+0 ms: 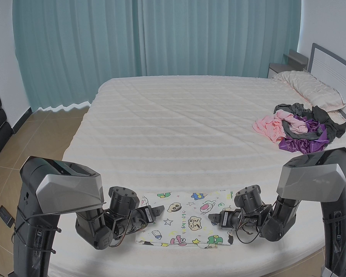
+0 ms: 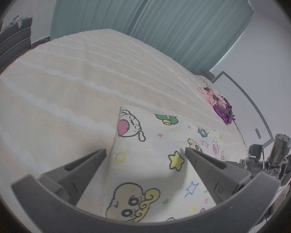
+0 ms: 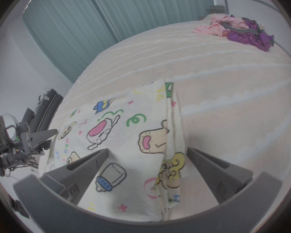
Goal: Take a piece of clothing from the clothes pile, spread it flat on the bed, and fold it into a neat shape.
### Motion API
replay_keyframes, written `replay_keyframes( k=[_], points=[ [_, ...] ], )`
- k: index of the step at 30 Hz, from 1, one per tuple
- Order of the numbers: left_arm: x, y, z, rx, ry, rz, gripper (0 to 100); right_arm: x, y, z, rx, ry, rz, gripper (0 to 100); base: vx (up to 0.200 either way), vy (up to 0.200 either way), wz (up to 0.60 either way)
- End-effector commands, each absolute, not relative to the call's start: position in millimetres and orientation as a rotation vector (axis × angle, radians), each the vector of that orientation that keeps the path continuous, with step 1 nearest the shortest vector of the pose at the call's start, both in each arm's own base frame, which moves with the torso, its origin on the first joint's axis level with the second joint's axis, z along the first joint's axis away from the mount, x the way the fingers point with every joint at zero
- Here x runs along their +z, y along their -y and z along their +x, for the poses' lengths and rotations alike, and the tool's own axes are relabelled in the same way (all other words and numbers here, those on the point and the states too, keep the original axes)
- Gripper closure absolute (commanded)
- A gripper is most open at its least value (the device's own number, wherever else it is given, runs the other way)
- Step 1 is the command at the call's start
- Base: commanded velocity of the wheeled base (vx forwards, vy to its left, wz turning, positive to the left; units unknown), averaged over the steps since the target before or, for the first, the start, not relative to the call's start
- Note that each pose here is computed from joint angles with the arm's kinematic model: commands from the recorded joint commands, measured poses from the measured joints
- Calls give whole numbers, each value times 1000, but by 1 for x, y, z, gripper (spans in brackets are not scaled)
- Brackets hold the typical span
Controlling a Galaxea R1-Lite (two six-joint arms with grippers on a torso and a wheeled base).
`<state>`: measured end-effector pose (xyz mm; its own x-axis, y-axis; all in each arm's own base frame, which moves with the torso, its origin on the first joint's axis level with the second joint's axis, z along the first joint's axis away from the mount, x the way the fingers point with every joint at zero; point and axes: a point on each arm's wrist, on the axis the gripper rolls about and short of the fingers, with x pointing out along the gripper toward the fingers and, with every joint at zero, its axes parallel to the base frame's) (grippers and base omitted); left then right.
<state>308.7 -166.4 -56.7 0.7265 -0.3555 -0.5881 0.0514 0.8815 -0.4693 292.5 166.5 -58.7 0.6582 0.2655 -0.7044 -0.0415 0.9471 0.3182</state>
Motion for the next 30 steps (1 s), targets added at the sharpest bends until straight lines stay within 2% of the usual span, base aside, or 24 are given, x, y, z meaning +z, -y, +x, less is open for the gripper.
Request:
replay_keyframes(
  k=[1,10,11,13,14,24,30],
  points=[
    [-56,172,308,-251,-725,-444,0,-61,-168,292,207,-850,299,0,0,0,0],
    [-57,183,303,-278,-732,-445,0,-53,-180,288,265,-864,338,0,0,0,0],
    [-57,183,303,-279,-734,-444,0,-53,-182,287,273,-865,336,100,0,0,0],
    [-57,185,302,-283,-734,-446,0,-53,-186,285,285,-867,334,100,0,0,0],
    [-57,185,301,-277,-738,-458,100,-53,-187,285,288,-867,336,100,0,0,0],
    [-54,184,292,-269,-757,-478,100,-43,-182,290,245,-844,436,100,0,0,0],
    [-43,185,290,-234,-745,-576,100,-37,-179,284,233,-848,468,100,0,0,0]
  ],
)
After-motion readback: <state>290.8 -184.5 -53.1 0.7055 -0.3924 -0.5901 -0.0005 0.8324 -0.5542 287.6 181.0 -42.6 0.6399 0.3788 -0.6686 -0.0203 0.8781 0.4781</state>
